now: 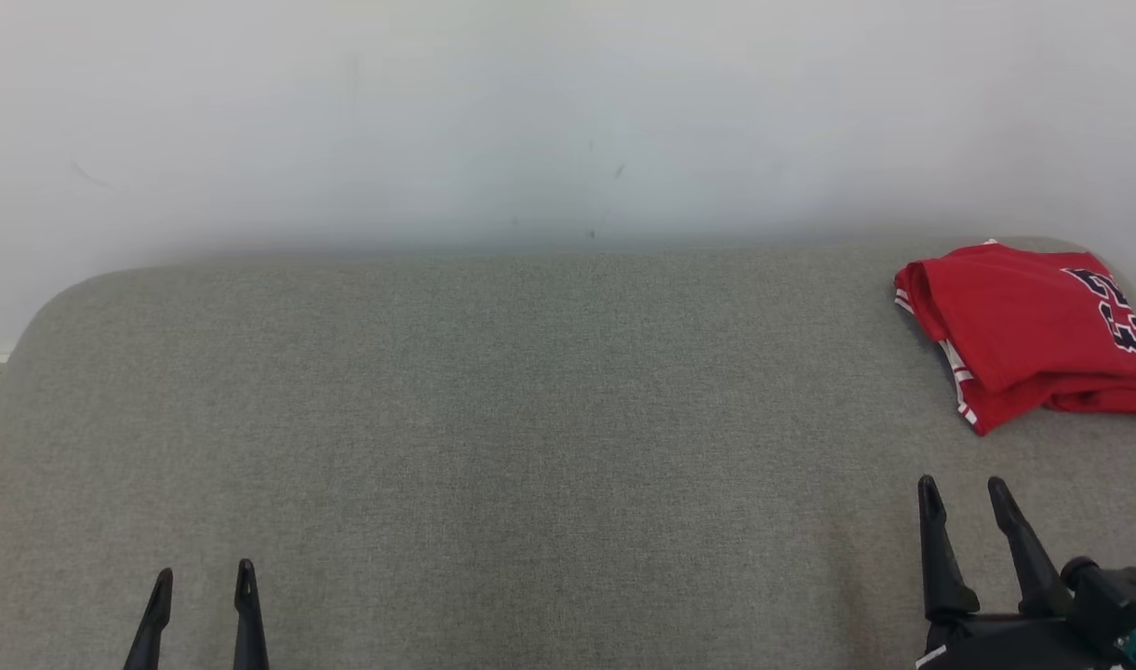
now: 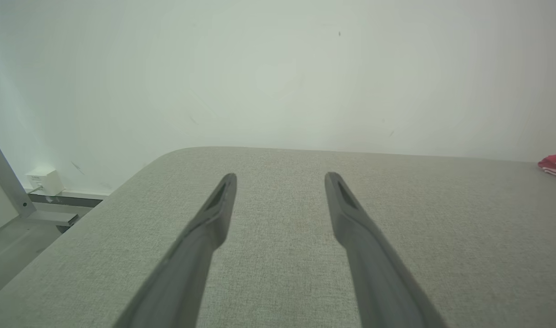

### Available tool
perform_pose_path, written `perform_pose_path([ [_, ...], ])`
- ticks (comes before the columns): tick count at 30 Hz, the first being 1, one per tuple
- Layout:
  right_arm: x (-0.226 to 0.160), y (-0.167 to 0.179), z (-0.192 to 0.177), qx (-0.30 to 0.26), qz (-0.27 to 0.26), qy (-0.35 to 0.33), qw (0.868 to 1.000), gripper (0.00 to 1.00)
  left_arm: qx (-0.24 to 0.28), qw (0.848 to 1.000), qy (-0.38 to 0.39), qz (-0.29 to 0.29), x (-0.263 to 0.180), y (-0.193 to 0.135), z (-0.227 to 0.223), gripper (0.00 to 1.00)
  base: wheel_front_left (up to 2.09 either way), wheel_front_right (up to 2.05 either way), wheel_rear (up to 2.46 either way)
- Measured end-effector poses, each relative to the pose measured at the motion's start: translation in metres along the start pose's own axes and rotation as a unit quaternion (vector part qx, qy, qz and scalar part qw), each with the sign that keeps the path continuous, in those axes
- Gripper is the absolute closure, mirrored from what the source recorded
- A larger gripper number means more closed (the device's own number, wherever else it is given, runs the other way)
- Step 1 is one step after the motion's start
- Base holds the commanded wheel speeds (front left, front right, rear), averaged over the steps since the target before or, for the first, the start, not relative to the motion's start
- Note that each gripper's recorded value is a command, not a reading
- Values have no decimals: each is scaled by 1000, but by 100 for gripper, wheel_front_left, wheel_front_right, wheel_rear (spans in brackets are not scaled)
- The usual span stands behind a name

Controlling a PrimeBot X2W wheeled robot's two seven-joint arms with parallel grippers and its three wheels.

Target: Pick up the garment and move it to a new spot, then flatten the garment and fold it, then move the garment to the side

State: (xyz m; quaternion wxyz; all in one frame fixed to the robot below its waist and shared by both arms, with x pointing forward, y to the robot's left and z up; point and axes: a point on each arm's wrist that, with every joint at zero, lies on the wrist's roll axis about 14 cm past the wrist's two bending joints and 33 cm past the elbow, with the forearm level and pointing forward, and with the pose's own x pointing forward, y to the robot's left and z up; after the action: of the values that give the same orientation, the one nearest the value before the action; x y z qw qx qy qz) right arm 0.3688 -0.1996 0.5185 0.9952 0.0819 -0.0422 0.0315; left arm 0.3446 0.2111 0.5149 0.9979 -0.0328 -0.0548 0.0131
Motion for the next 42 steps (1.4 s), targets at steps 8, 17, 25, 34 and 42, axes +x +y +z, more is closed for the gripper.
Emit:
perform_pose_path([
  [8, -20, 19, -6, 22, 9, 5, 1000, 0, -2, 1000, -5, 2, -5, 3, 3, 0, 0, 0, 0],
  [17, -28, 29, -6, 26, 16, 7, 999, 0, -4, 1000, -7, 0, -10, 3, 5, 0, 0, 0, 0],
  [25, -30, 30, -5, 26, 16, 8, 999, 0, -6, 1000, -6, 1, -12, 4, 4, 0, 0, 0, 0],
  [34, -36, 27, -21, 52, 6, 34, 998, 100, -36, 999, 27, 12, -17, 6, -14, 100, 0, 0, 0],
  [42, -33, 20, -23, 121, -13, 41, 992, 100, -111, 993, 38, 31, -14, 10, -18, 100, 0, 0, 0],
])
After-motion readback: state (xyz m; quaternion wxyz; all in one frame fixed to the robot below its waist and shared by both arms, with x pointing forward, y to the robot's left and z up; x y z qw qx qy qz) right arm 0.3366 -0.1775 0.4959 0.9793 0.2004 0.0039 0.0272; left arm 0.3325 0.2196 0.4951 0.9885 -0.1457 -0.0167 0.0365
